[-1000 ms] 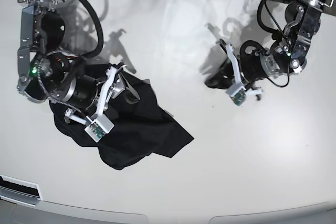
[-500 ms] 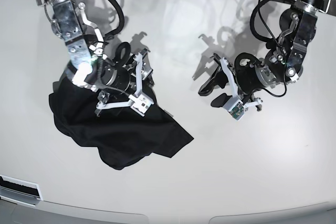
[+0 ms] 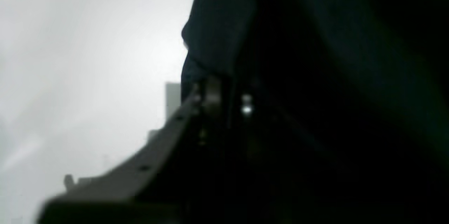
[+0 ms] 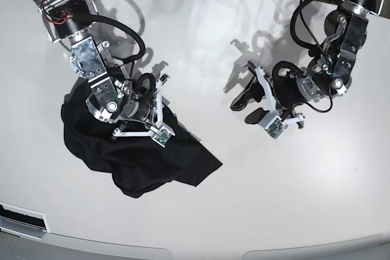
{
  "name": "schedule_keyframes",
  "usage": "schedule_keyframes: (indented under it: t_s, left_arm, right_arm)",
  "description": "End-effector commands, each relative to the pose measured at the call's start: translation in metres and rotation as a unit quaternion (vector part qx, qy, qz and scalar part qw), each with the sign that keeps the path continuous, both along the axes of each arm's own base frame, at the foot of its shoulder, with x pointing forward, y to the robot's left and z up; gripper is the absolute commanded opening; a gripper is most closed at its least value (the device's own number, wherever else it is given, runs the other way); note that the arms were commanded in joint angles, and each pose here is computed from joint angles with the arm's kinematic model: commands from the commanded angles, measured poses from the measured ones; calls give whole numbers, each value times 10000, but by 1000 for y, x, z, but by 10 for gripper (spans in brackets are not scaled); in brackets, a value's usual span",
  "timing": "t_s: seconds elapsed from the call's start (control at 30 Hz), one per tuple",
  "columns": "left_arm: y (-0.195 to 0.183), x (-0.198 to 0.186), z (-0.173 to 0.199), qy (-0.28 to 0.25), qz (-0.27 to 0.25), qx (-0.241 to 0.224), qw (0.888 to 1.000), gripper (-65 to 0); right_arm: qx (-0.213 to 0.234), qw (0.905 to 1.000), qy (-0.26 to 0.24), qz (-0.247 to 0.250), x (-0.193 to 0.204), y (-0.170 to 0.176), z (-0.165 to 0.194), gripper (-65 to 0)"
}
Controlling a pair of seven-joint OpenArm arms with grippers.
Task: Layout the t-shirt on the table in an organized manner, then fold the t-shirt properly
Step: 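Grasp the shirt again with the right gripper and pull it outward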
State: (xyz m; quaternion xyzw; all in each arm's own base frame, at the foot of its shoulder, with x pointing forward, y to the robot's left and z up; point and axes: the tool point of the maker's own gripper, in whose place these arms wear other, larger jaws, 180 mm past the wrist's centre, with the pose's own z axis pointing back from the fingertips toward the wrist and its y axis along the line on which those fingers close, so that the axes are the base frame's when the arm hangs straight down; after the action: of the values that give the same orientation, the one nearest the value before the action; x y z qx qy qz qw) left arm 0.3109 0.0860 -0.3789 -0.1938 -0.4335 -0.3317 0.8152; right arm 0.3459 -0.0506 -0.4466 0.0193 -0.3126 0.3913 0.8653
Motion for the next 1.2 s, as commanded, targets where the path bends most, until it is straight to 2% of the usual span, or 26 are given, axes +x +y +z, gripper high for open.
schedule_keyframes:
  t_s: [0.0,0.13,0.27,0.47,0.57,0.67,0.7,0.77,0.8,0.83,0.87,0.9,1.07,1.17]
  left_arm:
    - [0,10,16,-239,18,-131,9996,-364]
    - [0,10,15,-235,16,-122,9996,-364]
    - [0,10,15,-239,16,-122,9996,-364]
    - [5,10,11,-307,-36,161,9994,-364]
    - [8,10,9,-327,-56,289,9990,-364]
    - [11,9,8,-319,-58,324,9989,-364]
    - [12,9,8,-318,-57,342,9989,-364]
    - [13,10,8,-322,-55,350,9989,-364]
    - [12,10,8,-324,-55,346,9989,-364]
    - [12,10,8,-332,-55,343,9988,-364]
    - [12,11,9,-335,-53,341,9988,-364]
    - [12,11,9,-338,-54,341,9988,-364]
    - [13,9,7,-307,-57,361,9989,-364]
    - [13,8,5,-275,-55,378,9989,-364]
  right_arm:
    - [-22,9998,-182,-27,12,-1,14,-650]
    - [38,9999,-160,-34,12,6,36,-650]
    - [344,9978,-427,376,5,28,84,-650]
    - [1135,9810,-1303,879,-14,47,169,-650]
    - [1389,9758,-1464,837,-24,37,188,-650]
    - [1617,9744,-1375,736,-32,24,187,-650]
    - [1651,9751,-1338,641,-33,18,185,-635]
    - [1669,9772,-1258,372,-34,5,179,-475]
    - [1666,9778,-1241,259,-34,-1,177,-429]
    - [1650,9786,-1215,192,-35,-5,174,-467]
    - [1640,9789,-1207,147,-36,-8,173,-578]
    - [1622,9792,-1213,102,-35,-11,173,-650]
    - [1678,9764,-1342,226,-34,-12,178,-650]
    - [2066,9711,-1128,392,-45,1,179,-650]
